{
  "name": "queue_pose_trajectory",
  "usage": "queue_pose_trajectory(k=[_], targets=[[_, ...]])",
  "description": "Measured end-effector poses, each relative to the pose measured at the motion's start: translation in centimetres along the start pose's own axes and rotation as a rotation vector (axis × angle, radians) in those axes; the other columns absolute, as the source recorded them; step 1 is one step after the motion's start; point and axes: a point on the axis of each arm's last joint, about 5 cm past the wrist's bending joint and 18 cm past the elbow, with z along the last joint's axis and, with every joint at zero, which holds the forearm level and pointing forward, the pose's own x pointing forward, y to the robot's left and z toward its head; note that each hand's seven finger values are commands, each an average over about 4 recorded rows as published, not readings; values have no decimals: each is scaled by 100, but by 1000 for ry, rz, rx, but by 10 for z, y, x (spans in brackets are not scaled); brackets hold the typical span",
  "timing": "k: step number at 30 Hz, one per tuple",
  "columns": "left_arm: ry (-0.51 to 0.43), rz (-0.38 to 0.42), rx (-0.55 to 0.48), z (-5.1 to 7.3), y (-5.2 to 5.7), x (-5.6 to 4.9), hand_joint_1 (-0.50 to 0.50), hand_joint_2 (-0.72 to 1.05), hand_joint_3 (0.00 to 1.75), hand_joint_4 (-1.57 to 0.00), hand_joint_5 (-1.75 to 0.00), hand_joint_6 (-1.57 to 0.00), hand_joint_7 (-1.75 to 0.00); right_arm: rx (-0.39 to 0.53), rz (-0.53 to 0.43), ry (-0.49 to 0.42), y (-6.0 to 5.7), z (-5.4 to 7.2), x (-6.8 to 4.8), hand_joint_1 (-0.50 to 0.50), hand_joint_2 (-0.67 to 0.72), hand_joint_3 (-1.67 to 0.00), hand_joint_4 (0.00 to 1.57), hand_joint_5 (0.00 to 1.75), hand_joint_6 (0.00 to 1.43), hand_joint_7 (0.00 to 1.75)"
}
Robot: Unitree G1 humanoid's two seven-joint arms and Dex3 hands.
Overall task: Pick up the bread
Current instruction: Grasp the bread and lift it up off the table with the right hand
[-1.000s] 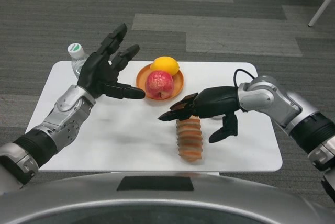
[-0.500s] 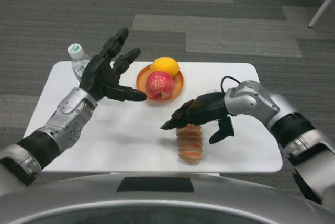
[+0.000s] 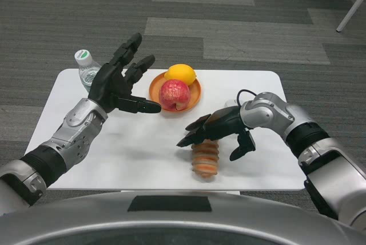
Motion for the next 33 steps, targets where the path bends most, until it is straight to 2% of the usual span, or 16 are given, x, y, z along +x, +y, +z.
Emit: queue_pose_trajectory(k=[4, 6, 10, 14, 21, 24, 26, 29, 31, 33], targets=[[6, 5, 1, -1, 1, -1, 50, 34, 4, 0, -41, 0, 0, 44, -4, 3, 4, -4, 2, -42, 9, -151, 0, 0, 0, 0], [10, 8, 2, -2, 1, -1, 50, 34, 9, 0, -41, 0, 0, 65, -7, 6, 5, -6, 3, -44, 9, -151, 0, 5, 0, 0], [11, 9, 0, -2, 1, -1, 50, 34, 7, 0, -41, 0, 0, 95, -13, 10, 8, -8, 4, -46, 9, -151, 0, 12, 0, 0], [12, 9, -1, -3, 1, -1, 50, 34, 9, 0, -41, 0, 0, 115, -21, 12, 9, -10, 4, -50, 9, -159, 0, 44, 0, 3], [14, 11, -1, -3, 1, -1, 50, 34, 7, 0, -41, 0, 0, 138, -42, 10, 9, -12, 5, -50, 9, -159, 0, 58, 0, 26], [14, 11, -1, -3, 1, -1, 50, 34, 9, 0, -41, 0, 0, 156, -51, 10, 10, -13, 4, -50, 9, -159, 0, 61, 0, 40], [14, 11, -2, -3, 1, -1, 50, 34, 4, 0, -41, 0, 0, 168, -56, 10, 11, -14, 4, -50, 9, -159, 0, 65, 0, 51], [13, 10, -4, -3, 0, -1, 50, 34, 4, 0, -41, 0, 0, 186, -66, 11, 12, -15, 3, -47, 9, -159, 0, 87, 0, 80], [13, 10, -4, -3, 0, -1, 50, 34, 4, 0, -41, 0, 0, 200, -84, 14, 12, -16, 2, -46, 9, -159, 0, 104, 0, 108], [13, 10, -5, -3, 0, -1, 50, 34, 2, 0, -41, 0, 0, 222, -112, 22, 13, -18, 0, -46, 8, -159, 0, 114, 0, 133]])
